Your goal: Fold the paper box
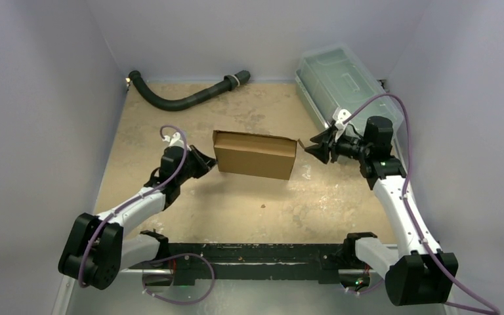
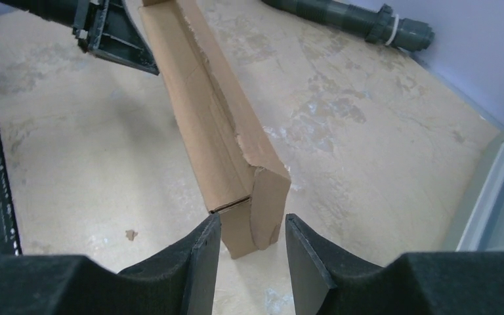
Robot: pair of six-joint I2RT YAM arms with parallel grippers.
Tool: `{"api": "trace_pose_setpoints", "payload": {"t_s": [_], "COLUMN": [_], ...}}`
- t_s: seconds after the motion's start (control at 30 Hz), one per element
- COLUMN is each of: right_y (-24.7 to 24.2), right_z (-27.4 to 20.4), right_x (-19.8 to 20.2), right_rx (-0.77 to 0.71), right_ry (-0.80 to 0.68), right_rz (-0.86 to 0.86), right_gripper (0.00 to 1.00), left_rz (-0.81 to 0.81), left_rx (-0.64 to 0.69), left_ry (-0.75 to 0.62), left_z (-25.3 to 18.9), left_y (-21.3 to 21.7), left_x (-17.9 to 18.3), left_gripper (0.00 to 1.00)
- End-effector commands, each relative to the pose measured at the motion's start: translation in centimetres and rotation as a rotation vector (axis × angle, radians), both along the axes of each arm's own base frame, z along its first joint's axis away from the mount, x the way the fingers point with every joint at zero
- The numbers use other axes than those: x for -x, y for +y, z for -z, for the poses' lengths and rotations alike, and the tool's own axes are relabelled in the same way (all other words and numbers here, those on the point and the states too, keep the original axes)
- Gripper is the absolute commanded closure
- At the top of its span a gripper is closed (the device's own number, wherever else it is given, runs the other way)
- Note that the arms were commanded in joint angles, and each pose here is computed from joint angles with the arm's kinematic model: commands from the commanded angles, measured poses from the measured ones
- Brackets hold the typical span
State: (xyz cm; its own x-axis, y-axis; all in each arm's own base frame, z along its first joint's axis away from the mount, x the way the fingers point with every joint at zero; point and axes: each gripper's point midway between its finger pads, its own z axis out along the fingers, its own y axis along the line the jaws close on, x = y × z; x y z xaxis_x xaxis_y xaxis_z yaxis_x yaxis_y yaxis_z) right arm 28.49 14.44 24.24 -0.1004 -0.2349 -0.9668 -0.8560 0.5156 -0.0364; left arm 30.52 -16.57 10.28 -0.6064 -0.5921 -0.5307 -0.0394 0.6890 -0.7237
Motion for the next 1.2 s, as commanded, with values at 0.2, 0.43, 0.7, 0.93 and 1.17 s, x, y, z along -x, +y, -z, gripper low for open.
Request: {"api": "trace_pose_setpoints", "payload": {"t_s": [0.2, 0.43, 0.7, 0.93, 1.17], "right_y": [-3.2, -3.2, 0.5, 2.2, 4.2], "right_z": [-2.7, -0.5, 3.6, 6.8, 7.6], "right_x": [-3.3, -5.9, -9.1, -8.6, -6.2], "right_rx": [-0.094, -0.13, -0.074, -0.086, -0.098], "right_ry": [-0.044, 0.034, 0.166, 0.291, 0.354], "right_rz": [0.303, 0.394, 0.411, 0.347, 0.197], "right_gripper": [0.66, 0.86, 0.9, 0.91, 0.94], "left_rz": [0.095, 0.212, 0.245, 0.255, 0.203], "left_rx": [0.032, 0.168, 0.273, 0.273, 0.237], "left_ry": [-0.161, -0.159, -0.19, -0.174, -0.185], "left_z": [-5.0, -6.2, -7.9, -6.4, -5.9], "left_y": [-0.3, -1.3, -2.7, -4.9, -5.4], "left_x": [0.4, 6.4, 8.4, 7.1, 4.0], "left_gripper": [0.98, 0.97, 0.94, 0.93, 0.92]}}
